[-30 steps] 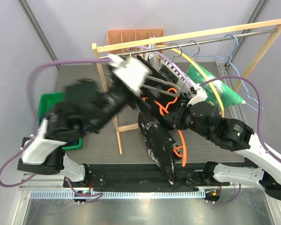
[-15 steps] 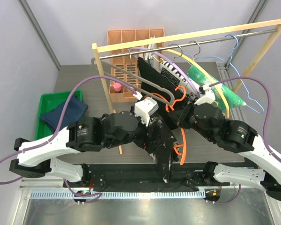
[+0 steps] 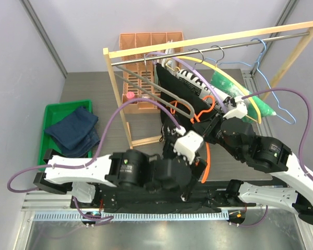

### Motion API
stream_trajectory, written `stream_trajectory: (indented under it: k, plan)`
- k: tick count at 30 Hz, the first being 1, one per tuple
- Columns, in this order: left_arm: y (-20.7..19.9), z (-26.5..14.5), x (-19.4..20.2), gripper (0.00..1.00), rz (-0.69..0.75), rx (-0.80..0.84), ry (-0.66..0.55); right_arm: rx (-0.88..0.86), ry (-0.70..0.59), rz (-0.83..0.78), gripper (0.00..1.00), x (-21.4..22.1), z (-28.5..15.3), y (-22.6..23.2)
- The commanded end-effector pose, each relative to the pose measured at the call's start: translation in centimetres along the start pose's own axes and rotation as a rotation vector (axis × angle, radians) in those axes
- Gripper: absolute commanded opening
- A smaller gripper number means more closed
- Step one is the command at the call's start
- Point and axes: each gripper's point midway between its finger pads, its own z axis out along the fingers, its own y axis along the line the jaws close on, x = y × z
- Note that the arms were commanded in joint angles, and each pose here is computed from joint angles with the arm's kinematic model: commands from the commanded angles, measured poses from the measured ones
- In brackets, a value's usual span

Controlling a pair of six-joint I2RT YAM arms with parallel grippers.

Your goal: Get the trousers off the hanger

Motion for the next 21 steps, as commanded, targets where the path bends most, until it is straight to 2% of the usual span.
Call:
stream_trajectory:
  k: [1, 7, 11, 15, 21]
  plan:
    - [0.6, -1.7, -1.7, 0.85, 0.015, -0.105, -0.111, -0.097, -0.143, 0.152, 0.01, -4.2, -1.5, 2.5]
    - [1.4, -0.6, -0.1, 0.78, 0.000, -0.193, -0.100, -0.107, -0.166, 0.171, 0.01, -4.9, -2.3, 2.0]
    - [1.1, 0.4, 0.9, 0.76, -0.011, -0.186, -0.070, -0.106, -0.170, 0.176, 0.01, -5.0, -2.4, 1.9]
    - [0.2, 1.0, 0.8, 0.78, -0.043, -0.156, -0.081, -0.104, -0.161, 0.178, 0.01, -4.7, -2.0, 2.2]
    - [0.7, 2.5, 1.8, 0.84, -0.058, -0.214, -0.076, -0.118, -0.159, 0.186, 0.01, -4.8, -2.0, 2.7]
